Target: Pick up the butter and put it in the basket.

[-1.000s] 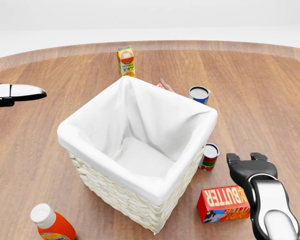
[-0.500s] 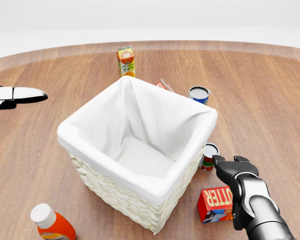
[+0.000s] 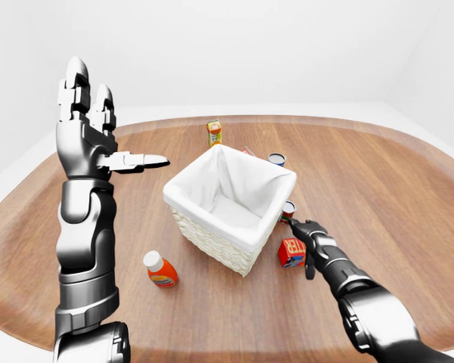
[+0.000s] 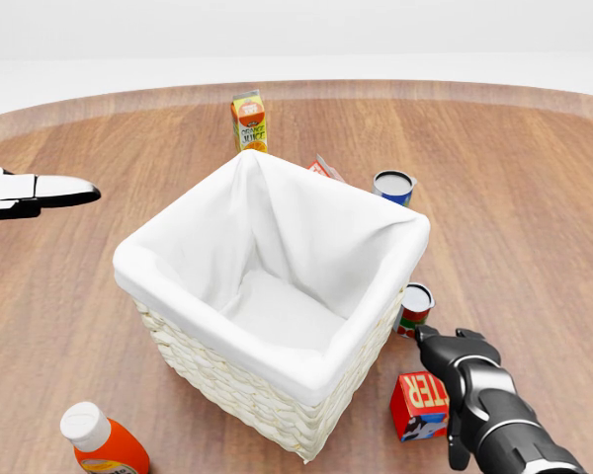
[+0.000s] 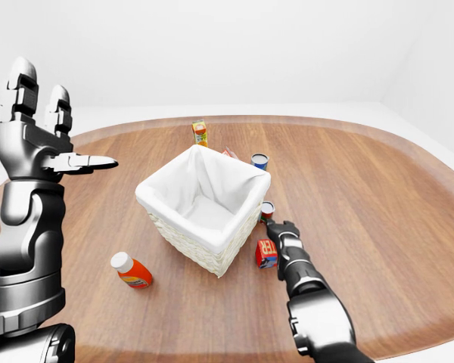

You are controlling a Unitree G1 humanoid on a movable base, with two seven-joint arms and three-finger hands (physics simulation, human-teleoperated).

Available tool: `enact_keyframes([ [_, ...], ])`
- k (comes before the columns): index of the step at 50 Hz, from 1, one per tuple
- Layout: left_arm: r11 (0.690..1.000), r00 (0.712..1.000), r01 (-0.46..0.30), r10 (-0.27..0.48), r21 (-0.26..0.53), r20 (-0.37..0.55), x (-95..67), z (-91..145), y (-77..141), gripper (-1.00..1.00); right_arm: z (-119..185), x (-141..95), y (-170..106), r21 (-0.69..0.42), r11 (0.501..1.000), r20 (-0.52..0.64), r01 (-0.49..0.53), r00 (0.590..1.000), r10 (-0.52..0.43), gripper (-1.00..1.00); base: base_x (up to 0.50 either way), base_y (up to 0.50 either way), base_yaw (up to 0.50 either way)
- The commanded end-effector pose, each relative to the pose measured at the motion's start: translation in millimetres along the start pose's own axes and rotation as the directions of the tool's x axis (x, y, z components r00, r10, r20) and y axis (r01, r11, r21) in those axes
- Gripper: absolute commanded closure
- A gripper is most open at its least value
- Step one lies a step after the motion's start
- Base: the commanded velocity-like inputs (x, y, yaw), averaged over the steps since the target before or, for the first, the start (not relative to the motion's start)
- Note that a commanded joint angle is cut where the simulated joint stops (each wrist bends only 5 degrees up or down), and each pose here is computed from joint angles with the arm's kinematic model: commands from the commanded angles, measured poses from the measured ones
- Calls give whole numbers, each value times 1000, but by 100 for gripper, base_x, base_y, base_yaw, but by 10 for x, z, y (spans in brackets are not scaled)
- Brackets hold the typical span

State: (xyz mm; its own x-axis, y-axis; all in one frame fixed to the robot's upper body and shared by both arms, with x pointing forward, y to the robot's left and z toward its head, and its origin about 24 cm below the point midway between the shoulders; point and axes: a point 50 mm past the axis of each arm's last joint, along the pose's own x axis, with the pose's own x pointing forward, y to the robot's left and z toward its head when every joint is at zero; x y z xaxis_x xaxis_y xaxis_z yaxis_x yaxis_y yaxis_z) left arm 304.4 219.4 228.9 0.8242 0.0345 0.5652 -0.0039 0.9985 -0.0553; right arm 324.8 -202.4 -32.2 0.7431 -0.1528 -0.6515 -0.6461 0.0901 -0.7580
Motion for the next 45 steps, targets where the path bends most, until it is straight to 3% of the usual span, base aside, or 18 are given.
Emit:
enact_keyframes([
  [1,1000,1000,1,-1,-1,-3,3,-6,-2,-100,28,9,49,-13,999,-7,-34,999,33,-100,0,0,0],
  [23,1000,1000,-12,12,-1,-24,1,-51,42,-100,73,9,52,-23,995,-6,-99,995,99,-100,0,0,0],
  [24,1000,1000,-12,12,-1,-23,0,-49,43,-100,74,9,58,-25,995,-7,-99,995,99,-58,0,0,0],
  [25,1000,1000,-13,13,-1,-23,-1,-48,45,-100,77,9,64,-25,995,-6,-100,995,100,70,0,0,0],
  [26,1000,1000,-13,13,-1,-23,-2,-48,46,-100,77,9,64,-26,995,-6,-100,995,100,98,0,0,0],
  [45,1000,999,-28,28,-2,-34,-7,-73,65,-100,104,9,-73,71,997,11,-14,1000,13,100,0,0,0],
])
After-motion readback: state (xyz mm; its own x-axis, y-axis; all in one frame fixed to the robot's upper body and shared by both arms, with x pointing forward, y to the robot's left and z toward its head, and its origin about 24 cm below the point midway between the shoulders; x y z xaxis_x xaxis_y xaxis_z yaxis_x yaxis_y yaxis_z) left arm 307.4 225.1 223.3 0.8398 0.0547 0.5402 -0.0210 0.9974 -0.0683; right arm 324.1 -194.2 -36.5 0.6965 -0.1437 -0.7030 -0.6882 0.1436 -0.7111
